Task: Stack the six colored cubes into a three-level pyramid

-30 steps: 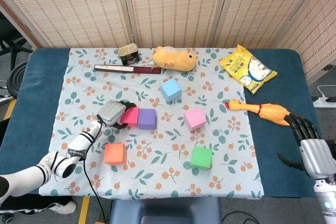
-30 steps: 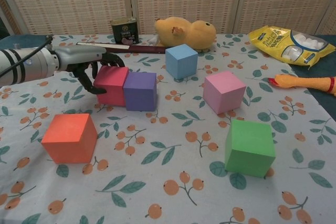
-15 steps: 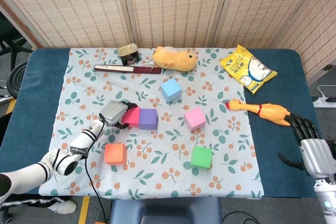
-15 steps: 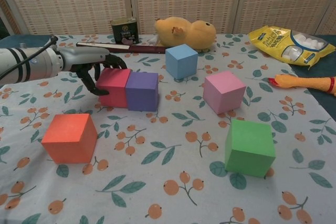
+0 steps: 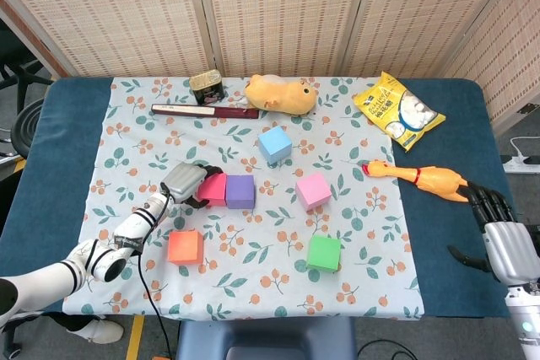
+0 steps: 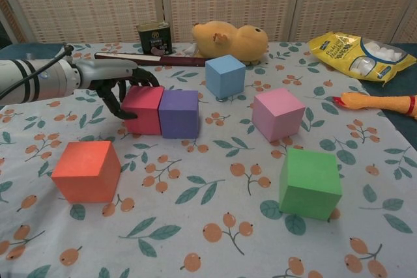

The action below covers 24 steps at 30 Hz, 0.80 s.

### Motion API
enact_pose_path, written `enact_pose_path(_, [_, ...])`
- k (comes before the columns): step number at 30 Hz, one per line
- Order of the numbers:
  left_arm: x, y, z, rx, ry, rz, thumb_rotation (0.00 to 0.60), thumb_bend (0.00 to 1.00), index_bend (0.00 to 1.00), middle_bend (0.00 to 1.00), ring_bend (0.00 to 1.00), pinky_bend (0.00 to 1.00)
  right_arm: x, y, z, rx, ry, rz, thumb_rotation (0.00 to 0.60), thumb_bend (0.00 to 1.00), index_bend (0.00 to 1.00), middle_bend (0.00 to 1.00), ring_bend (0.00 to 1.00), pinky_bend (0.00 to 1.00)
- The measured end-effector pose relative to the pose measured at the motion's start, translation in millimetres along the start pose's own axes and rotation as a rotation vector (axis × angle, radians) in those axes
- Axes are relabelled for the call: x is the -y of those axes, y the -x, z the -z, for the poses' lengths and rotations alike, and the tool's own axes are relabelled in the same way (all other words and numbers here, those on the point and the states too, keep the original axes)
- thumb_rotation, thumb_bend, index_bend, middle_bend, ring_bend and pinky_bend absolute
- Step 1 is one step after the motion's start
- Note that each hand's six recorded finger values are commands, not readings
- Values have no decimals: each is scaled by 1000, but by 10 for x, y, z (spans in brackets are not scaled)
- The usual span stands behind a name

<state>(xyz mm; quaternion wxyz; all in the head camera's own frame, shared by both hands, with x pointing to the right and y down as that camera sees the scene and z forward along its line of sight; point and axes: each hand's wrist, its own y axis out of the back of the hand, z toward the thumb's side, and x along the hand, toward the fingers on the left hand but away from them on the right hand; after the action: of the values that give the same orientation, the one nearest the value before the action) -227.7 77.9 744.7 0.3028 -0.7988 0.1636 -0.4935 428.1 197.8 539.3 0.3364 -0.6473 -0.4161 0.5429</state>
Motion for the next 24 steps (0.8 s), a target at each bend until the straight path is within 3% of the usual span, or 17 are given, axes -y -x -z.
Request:
enact_pose_path(14, [54, -24, 8, -9, 4, 16, 600, 356, 189, 365, 389, 427, 4, 22, 0, 3, 1, -4, 600, 0, 0, 13, 0, 50])
enact_pose_path(24, [57, -21, -1, -9, 7, 13, 600, 357, 84, 268, 390, 427, -5, 27, -1, 4, 1, -3, 600, 0, 0, 13, 0, 50])
